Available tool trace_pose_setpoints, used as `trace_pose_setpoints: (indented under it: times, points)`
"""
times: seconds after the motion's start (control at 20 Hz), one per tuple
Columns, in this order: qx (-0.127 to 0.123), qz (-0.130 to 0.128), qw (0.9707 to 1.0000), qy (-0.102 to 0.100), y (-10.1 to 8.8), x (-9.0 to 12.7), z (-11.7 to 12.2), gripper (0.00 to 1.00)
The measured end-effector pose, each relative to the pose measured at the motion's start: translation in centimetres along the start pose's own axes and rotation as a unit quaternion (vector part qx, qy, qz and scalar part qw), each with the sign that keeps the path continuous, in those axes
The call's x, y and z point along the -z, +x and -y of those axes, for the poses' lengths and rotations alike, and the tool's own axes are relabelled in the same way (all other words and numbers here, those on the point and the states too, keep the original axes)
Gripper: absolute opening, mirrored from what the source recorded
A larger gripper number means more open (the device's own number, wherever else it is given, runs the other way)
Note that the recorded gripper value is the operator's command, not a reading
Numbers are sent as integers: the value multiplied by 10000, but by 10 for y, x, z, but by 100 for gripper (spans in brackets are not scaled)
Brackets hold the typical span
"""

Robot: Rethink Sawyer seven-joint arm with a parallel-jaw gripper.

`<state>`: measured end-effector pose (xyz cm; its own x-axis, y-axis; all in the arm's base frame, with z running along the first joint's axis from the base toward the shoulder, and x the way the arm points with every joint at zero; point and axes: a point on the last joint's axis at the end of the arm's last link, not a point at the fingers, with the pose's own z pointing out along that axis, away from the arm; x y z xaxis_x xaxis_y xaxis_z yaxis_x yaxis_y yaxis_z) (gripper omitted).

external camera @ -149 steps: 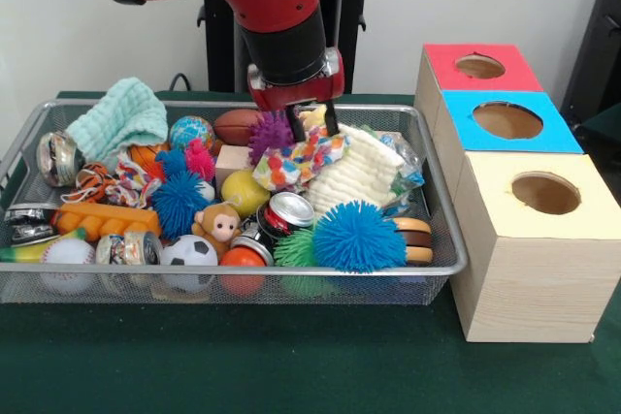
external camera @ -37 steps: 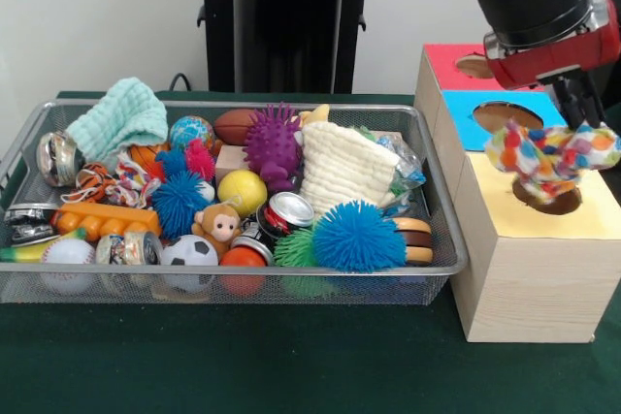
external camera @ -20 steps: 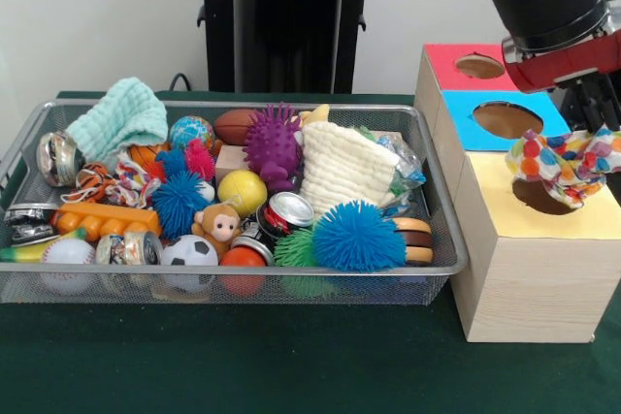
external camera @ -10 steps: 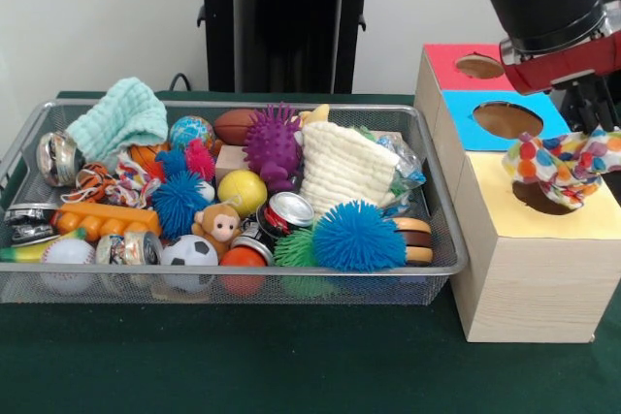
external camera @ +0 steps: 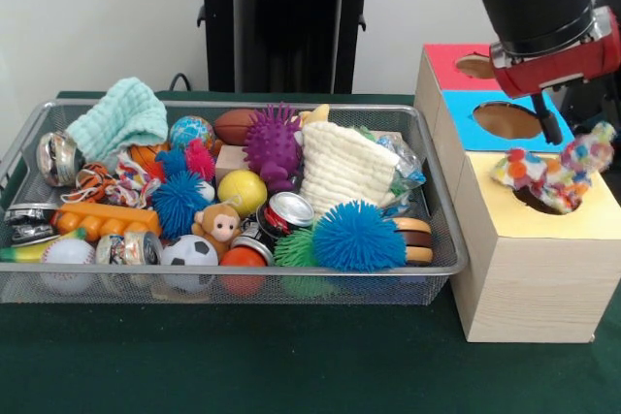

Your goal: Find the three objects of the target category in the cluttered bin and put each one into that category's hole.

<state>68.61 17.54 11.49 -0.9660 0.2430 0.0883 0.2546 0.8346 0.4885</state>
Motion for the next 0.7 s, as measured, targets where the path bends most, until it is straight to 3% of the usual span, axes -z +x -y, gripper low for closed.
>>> trace_pose_setpoints:
  times: [0.7]
  points:
    - [535, 66, 9979, 362, 1, -9, 15, 100]
